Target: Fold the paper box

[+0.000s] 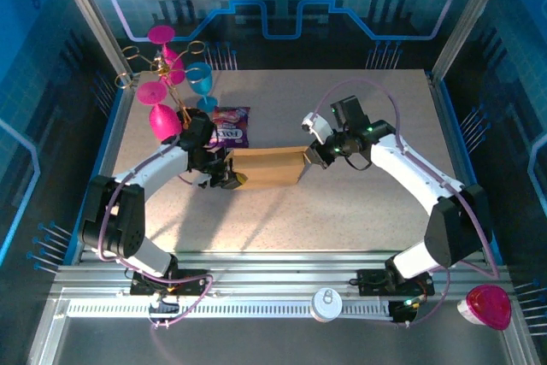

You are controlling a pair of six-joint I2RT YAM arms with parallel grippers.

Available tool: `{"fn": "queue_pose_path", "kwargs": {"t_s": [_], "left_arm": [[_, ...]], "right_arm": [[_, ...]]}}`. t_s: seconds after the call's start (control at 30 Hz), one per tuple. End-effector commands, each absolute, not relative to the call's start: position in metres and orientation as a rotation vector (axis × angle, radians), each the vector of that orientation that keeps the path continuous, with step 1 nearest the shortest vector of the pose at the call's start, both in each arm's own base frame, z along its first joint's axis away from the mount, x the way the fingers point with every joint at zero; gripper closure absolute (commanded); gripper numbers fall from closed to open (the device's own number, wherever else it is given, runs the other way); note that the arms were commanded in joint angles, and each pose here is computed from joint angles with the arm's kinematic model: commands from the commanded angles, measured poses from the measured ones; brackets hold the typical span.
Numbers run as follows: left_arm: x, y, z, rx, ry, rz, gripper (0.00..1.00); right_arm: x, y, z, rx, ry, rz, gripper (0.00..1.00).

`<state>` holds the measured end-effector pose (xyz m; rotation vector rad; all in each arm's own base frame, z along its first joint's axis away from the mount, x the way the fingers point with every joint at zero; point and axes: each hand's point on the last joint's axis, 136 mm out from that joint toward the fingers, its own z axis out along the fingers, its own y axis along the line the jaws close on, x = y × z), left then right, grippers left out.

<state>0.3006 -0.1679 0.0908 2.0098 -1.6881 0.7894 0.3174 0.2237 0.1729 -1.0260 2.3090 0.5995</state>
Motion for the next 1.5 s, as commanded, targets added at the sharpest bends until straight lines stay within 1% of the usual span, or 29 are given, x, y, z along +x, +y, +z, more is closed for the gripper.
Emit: {"fn": "queue_pose_path", "kwargs": {"t_s": [0.0, 0.13, 0.23, 0.37, 0.43, 0.5, 0.53, 0.63, 0.7, 0.73, 0.83, 0.97, 1.07, 1.17, 1.3, 1.4, 1.47], "left_arm": [[0.285, -0.146, 0.066, 2.132, -1.669, 0.577, 0.80], [0.287, -0.146, 0.065, 2.134, -1.663, 0.583, 0.79], [0.289, -0.147, 0.065, 2.128, -1.661, 0.595, 0.79], [0.291, -0.148, 0.064, 2.124, -1.660, 0.607, 0.76], [0.292, -0.148, 0.063, 2.122, -1.659, 0.611, 0.76], [0.292, -0.147, 0.063, 2.125, -1.659, 0.604, 0.77], [0.292, -0.147, 0.064, 2.125, -1.661, 0.603, 0.77], [0.290, -0.145, 0.063, 2.128, -1.660, 0.584, 0.77], [0.289, -0.143, 0.063, 2.131, -1.660, 0.565, 0.77], [0.288, -0.142, 0.063, 2.134, -1.659, 0.557, 0.77], [0.288, -0.141, 0.063, 2.119, -1.650, 0.524, 0.78], [0.290, -0.140, 0.063, 2.078, -1.660, 0.466, 0.81], [0.294, -0.142, 0.062, 2.058, -1.660, 0.449, 0.84], [0.297, -0.141, 0.061, 2.057, -1.669, 0.440, 0.87], [0.297, -0.139, 0.062, 2.082, -1.666, 0.439, 0.88], [0.300, -0.139, 0.062, 2.076, -1.668, 0.446, 0.88], [0.300, -0.140, 0.061, 2.068, -1.672, 0.442, 0.88]], "right_arm": [[0.317, 0.228, 0.182, -1.013, 2.323, 0.648, 0.93], [0.319, 0.228, 0.182, -1.006, 2.334, 0.641, 1.00], [0.319, 0.227, 0.182, -0.997, 2.342, 0.640, 1.00], [0.320, 0.226, 0.183, -0.981, 2.349, 0.632, 1.00], [0.321, 0.224, 0.181, -0.970, 2.365, 0.617, 1.00], [0.320, 0.221, 0.181, -0.954, 2.373, 0.620, 0.84], [0.319, 0.220, 0.184, -0.940, 2.371, 0.638, 0.79], [0.318, 0.216, 0.201, -0.858, 2.334, 0.760, 0.66], [0.315, 0.213, 0.212, -0.787, 2.316, 0.922, 0.57], [0.315, 0.211, 0.214, -0.749, 2.330, 0.981, 0.56], [0.316, 0.207, 0.211, -0.679, 2.411, 1.102, 0.55], [0.315, 0.213, 0.205, -0.687, 2.465, 1.146, 0.56], [0.314, 0.215, 0.197, -0.707, 2.515, 1.106, 0.57], [0.318, 0.210, 0.187, -0.728, 2.549, 0.983, 0.57], [0.325, 0.208, 0.187, -0.739, 2.541, 0.913, 0.61], [0.323, 0.213, 0.183, -0.792, 2.551, 0.864, 0.63], [0.322, 0.215, 0.179, -0.810, 2.562, 0.845, 0.65]]}}
